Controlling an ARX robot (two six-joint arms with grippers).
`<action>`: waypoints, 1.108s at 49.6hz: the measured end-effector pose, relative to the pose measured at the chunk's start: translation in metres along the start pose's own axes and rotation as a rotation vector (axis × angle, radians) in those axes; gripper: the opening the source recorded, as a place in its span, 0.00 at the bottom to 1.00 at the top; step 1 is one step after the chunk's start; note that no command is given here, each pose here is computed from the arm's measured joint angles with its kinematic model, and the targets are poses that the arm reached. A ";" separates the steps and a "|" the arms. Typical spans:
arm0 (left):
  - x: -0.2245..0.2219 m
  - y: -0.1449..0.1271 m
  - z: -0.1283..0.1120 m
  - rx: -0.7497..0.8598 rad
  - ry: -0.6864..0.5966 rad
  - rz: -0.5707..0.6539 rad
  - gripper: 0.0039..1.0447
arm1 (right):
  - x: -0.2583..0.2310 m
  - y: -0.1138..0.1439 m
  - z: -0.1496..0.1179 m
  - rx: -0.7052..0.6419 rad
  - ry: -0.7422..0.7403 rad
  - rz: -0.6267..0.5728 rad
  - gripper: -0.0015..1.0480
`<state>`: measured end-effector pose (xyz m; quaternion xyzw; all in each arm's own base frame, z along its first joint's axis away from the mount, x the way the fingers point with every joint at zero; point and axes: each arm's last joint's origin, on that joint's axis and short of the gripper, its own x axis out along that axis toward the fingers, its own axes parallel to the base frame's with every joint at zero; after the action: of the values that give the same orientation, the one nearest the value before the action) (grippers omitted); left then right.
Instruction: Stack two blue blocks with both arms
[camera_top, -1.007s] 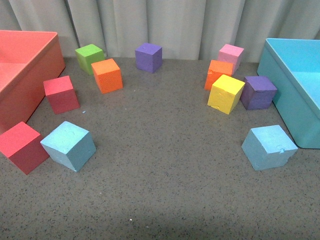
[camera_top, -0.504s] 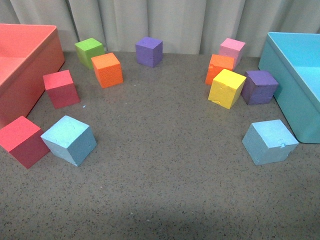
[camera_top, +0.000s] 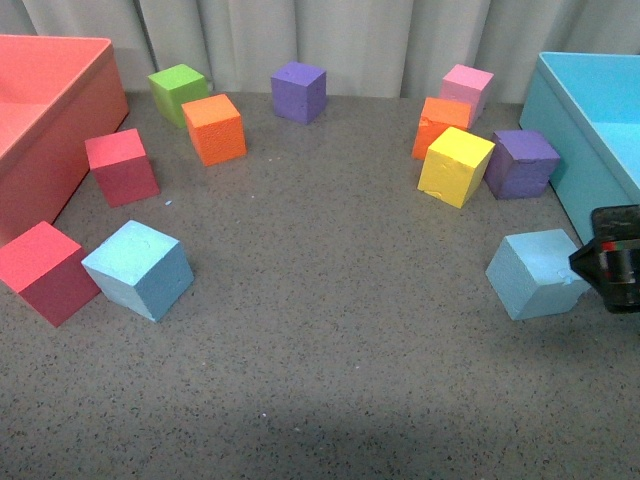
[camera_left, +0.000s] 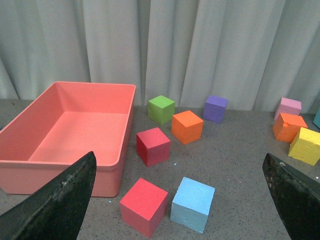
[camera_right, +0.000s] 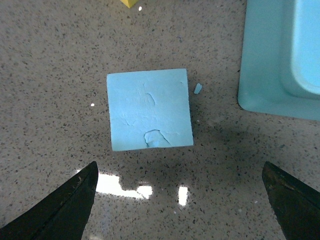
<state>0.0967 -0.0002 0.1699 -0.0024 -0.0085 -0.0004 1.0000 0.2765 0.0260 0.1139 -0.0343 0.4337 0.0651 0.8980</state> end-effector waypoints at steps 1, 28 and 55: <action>0.000 0.000 0.000 0.000 0.000 0.000 0.94 | 0.003 0.001 0.000 -0.001 0.008 0.001 0.91; 0.000 0.000 0.000 0.000 0.000 0.000 0.94 | 0.065 0.010 0.007 0.023 0.135 0.025 0.91; 0.000 0.000 0.000 0.000 0.000 0.000 0.94 | 0.092 0.012 0.014 0.046 0.206 0.025 0.51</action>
<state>0.0967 -0.0002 0.1699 -0.0024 -0.0085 -0.0006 1.0000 0.3424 0.0474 0.0504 -0.0147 0.5257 0.0625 0.8482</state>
